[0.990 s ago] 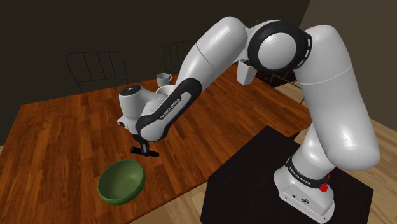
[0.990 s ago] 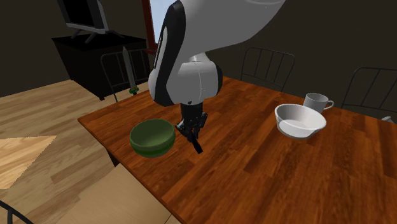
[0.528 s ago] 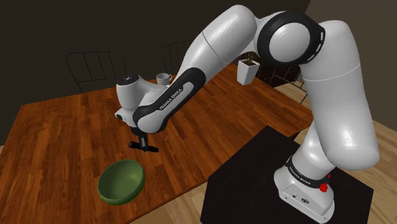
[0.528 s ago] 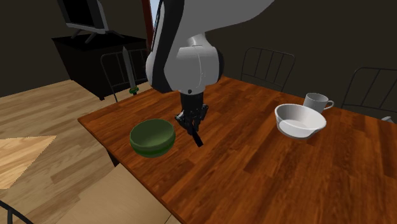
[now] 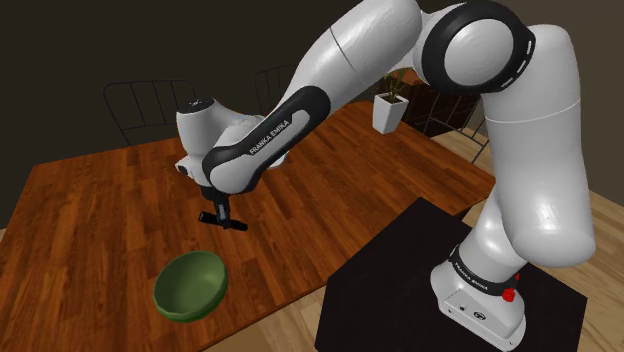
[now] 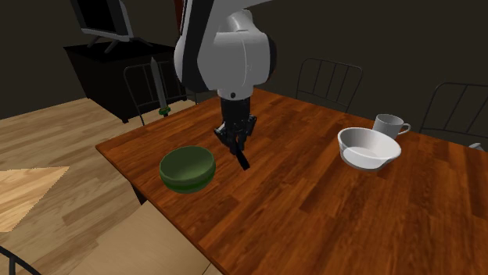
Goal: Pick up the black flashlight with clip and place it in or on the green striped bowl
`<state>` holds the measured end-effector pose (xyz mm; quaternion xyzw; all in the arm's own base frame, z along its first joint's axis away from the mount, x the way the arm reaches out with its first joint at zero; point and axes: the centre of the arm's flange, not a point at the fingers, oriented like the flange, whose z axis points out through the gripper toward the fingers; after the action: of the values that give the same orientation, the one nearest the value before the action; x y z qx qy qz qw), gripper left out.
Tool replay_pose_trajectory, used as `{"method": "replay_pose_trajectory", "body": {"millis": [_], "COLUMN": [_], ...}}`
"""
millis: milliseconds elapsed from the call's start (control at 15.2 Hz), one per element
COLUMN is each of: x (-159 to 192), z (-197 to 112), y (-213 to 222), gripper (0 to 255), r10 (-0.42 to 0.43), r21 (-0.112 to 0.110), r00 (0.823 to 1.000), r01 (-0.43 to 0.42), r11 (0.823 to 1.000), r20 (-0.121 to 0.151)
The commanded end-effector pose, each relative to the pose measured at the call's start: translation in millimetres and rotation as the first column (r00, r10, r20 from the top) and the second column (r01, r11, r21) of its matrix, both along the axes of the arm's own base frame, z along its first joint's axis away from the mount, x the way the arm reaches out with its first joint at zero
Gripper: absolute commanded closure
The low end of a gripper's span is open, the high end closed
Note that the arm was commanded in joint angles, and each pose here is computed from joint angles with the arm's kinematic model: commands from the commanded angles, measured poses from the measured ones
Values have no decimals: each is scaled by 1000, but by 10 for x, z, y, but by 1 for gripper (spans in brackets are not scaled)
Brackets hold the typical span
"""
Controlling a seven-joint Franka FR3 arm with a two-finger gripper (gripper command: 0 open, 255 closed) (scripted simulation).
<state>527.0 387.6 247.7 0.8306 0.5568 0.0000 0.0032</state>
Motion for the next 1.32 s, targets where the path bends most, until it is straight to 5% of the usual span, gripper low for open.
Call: {"method": "replay_pose_trajectory", "body": {"millis": [0, 264, 990, 1254], "x": [-5, -5, -675, -675], "z": [108, 277, 275, 64], "y": [8, 8, 1395, 1395], "gripper": [255, 255, 255, 255], "r10": [0, 0, 0, 0], "r21": [0, 0, 0, 0], "r00": [1000, 1000, 1000, 1000], "r01": [0, 0, 0, 0], "r11": [1000, 1000, 1000, 1000], "r20": [0, 0, 0, 0]}}
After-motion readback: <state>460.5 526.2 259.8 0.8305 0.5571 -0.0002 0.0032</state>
